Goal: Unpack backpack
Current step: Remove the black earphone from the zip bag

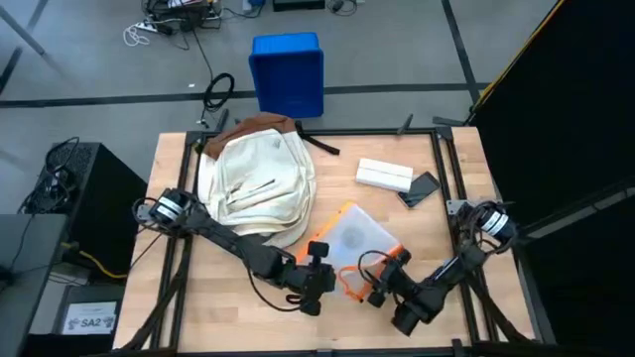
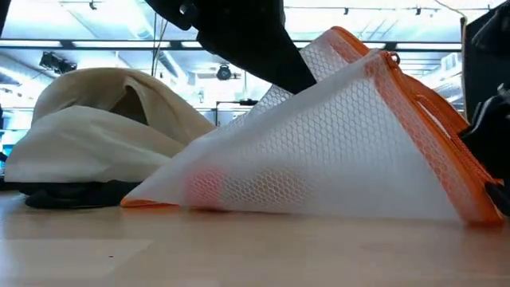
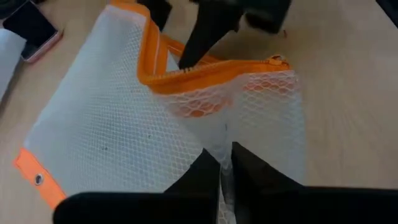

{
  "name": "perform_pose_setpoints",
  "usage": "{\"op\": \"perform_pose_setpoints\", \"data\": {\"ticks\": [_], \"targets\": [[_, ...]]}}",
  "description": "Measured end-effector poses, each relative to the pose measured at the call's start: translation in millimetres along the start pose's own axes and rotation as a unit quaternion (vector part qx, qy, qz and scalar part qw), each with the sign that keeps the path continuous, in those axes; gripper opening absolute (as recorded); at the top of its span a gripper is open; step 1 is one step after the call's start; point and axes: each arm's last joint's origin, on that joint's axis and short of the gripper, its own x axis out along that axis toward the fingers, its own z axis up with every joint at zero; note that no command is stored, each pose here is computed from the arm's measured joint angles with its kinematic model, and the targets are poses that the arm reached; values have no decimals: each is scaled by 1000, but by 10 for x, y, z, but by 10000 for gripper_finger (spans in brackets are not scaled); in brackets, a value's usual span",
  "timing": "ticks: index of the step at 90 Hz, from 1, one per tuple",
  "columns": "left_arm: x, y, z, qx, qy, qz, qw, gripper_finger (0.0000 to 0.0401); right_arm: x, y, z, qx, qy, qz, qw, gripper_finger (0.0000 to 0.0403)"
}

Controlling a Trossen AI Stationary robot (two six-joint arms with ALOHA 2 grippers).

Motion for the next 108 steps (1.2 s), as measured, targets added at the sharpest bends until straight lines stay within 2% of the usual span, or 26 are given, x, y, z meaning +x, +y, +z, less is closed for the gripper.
{"op": "perform_pose_setpoints", "data": {"ticks": [20,36,59,81,94,108], "targets": [[1,-4,-1,2,1,-9,1000,0,302,-44,93,-111,13,-35,993,227],[0,-8,-5,10,3,-15,1000,0,518,7,216,-145,49,-18,988,228],[-2,-25,-6,12,3,-36,999,0,625,64,279,-120,36,-11,992,198],[-11,-47,-9,15,4,-40,999,0,749,37,317,-105,78,1,991,155],[-26,-82,-40,24,17,-44,999,0,770,40,337,-131,83,6,988,122],[-34,-102,-56,27,24,-48,998,0,681,120,376,-211,59,13,976,105]]}}
